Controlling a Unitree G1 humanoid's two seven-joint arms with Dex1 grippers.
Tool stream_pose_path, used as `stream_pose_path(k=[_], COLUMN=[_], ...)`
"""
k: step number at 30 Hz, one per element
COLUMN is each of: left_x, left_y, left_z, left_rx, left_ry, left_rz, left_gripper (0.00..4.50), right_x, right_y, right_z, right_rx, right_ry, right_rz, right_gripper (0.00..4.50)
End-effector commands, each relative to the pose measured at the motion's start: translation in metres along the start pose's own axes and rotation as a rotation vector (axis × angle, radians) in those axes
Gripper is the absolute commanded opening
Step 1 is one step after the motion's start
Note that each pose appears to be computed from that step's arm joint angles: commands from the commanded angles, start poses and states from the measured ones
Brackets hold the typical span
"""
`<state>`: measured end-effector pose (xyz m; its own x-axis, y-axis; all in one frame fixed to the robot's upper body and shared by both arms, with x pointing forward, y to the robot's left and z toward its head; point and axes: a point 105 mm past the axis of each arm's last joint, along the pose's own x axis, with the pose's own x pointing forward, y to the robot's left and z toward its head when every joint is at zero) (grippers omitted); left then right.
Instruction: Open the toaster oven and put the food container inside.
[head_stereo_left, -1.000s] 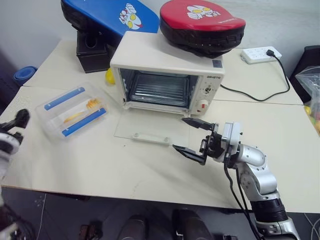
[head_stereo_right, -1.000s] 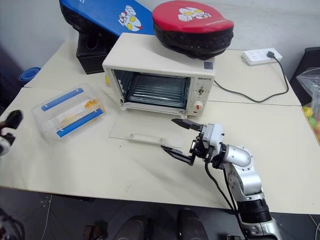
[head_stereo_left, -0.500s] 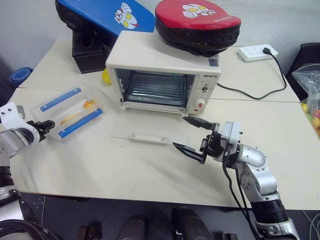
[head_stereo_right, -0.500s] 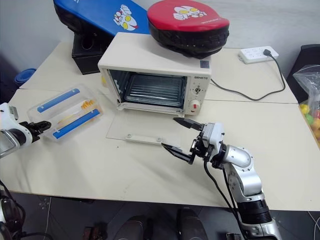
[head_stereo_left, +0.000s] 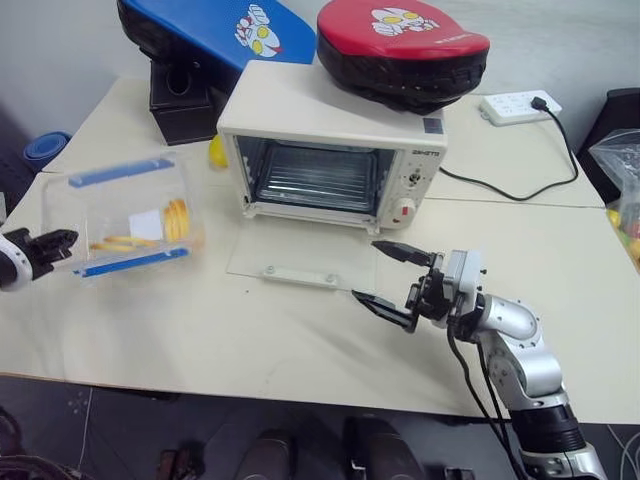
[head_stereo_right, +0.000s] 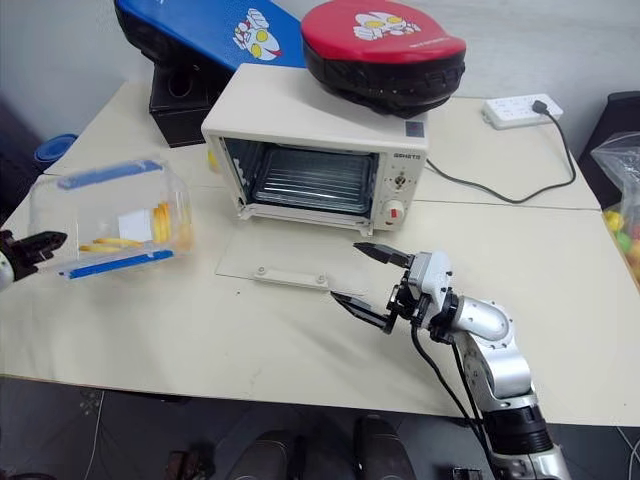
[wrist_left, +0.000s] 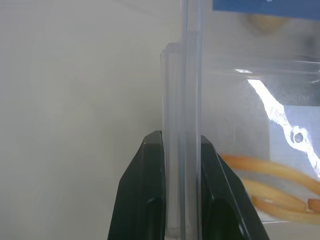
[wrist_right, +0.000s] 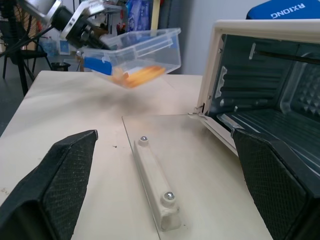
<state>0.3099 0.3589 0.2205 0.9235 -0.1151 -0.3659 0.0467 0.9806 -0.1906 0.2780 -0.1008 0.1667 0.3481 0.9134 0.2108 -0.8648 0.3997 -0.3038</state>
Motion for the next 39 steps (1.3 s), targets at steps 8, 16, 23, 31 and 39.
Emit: stream_pose_path(k=[8, 16, 23, 31, 39], left_x=[0.049, 0.074, 0.078, 0.037, 0.033], left_y=[-0.132, -0.149, -0.161, -0.115, -0.134], left_z=[-0.002, -0.02, -0.001, 0.006, -0.073], left_rx=[0.115, 0.106, 0.053, 0.491, 0.738], left_ry=[0.045, 0.094, -0.028, -0.194, -0.114], left_rz=[-0.311, -0.317, -0.42, -0.564, -0.881], left_gripper=[0.27, 0.62, 2.66, 2.34, 0.01], right_x=[-0.006, -0.014, -0.013, -0.007, 0.016], right_y=[0.008, 0.015, 0.031, 0.05, 0.054], right_z=[-0.005, -0.007, -0.005, -0.006, -0.032], right_rx=[0.0, -0.001, 0.029, 0.099, 0.101], right_ry=[0.016, 0.034, 0.035, 0.173, 0.298], right_rz=[-0.015, -0.089, -0.084, 0.017, 0.008], right_gripper=[4.5, 4.5, 4.5, 3.55, 0.83])
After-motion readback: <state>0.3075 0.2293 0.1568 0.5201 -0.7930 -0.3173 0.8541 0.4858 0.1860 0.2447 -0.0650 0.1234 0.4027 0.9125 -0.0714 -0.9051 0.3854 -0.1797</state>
